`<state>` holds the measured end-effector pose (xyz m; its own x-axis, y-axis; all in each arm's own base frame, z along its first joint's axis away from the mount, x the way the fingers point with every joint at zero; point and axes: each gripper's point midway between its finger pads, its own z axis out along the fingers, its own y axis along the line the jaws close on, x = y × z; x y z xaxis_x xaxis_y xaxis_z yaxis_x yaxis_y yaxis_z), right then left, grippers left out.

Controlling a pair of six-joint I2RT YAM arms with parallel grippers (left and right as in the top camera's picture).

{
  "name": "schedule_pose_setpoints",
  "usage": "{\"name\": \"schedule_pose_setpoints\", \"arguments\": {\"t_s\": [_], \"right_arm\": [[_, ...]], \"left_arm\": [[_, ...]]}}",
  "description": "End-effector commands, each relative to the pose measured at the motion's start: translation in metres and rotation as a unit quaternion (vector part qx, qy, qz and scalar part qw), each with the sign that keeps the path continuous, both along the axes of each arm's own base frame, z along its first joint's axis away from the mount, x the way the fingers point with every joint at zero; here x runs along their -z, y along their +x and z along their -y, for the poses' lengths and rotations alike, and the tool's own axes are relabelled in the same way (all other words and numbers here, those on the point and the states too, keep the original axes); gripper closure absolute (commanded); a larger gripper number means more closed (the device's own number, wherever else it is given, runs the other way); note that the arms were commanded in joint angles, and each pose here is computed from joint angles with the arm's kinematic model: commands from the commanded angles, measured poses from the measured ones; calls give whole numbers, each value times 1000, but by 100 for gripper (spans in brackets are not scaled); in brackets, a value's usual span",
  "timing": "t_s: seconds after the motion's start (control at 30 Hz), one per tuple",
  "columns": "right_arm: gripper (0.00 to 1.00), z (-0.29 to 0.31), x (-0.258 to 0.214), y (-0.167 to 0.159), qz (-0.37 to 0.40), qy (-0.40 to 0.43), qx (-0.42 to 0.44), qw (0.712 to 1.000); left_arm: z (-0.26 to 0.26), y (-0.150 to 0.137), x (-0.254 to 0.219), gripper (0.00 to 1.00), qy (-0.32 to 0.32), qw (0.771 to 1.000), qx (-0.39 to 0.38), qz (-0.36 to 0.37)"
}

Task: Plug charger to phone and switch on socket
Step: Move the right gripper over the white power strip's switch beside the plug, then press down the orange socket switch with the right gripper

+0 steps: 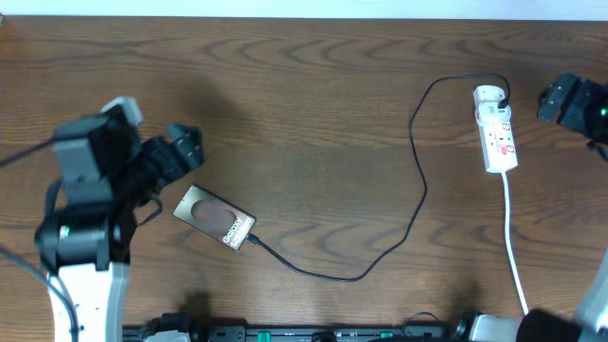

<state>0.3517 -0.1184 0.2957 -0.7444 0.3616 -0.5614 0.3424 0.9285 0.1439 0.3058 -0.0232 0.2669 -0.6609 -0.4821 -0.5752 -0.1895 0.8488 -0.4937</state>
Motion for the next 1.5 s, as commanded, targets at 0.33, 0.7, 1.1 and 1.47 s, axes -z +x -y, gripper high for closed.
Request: {"name": "schedule_pose_setpoints", "arguments": {"t_s": [0.33, 0.7, 1.1, 1.47], "right_arm": [[1, 48, 65, 71, -80, 51, -50, 994], [1, 40, 146, 104, -84, 155, -174, 969], [1, 28, 206, 107, -117, 205, -209, 949], [1, -4, 231, 114, -143, 212, -245, 935]], "left_arm": [[21, 35, -6, 7, 67, 995, -59, -31], [24, 35, 4, 7, 72, 995, -54, -50], [19, 30, 9, 7, 85, 993, -60, -62], [19, 27, 11, 7, 86, 992, -60, -68]]}}
